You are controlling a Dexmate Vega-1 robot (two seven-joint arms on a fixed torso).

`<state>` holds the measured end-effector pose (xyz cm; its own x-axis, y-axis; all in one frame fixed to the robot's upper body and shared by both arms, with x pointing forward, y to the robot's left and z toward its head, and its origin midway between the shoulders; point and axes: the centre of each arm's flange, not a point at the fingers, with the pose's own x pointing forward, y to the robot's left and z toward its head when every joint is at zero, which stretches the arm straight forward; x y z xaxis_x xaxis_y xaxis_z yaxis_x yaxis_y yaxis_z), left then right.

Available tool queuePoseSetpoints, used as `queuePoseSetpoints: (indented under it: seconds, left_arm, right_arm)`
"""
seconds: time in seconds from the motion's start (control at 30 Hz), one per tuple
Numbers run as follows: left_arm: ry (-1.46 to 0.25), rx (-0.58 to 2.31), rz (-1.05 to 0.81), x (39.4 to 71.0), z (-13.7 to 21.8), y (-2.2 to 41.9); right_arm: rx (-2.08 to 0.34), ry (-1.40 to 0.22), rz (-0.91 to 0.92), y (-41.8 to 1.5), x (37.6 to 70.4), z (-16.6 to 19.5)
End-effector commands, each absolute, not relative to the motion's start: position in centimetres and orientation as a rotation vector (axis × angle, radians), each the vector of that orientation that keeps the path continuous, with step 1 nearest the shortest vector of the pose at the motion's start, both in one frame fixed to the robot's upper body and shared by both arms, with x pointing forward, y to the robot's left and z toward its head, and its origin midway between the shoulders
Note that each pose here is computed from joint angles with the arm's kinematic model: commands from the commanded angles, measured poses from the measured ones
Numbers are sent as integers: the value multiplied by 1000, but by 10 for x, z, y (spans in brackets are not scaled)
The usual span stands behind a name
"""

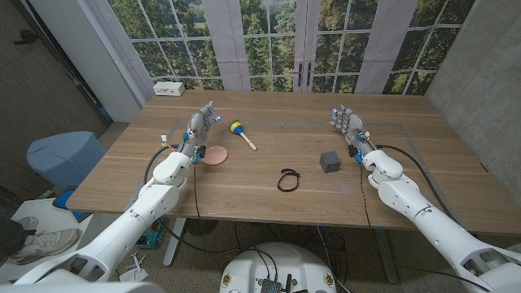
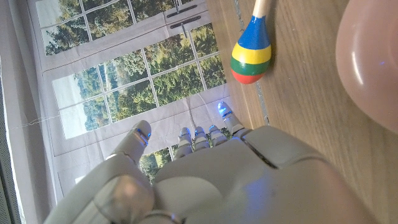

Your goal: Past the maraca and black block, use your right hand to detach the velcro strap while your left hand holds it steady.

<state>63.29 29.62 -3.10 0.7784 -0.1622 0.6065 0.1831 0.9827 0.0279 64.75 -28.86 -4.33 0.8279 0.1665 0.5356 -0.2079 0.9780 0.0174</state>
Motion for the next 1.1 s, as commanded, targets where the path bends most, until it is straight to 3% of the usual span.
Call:
queuePoseSetpoints:
  seconds: [0.03,1.1]
  left_arm:
    - [-702,86,-121,626,-18,283]
    - [-778,397,-59,599,13,228]
  right_arm:
    - [84,-545,172,-295,647,-52]
    - [122,-528,131,-315,645,-83]
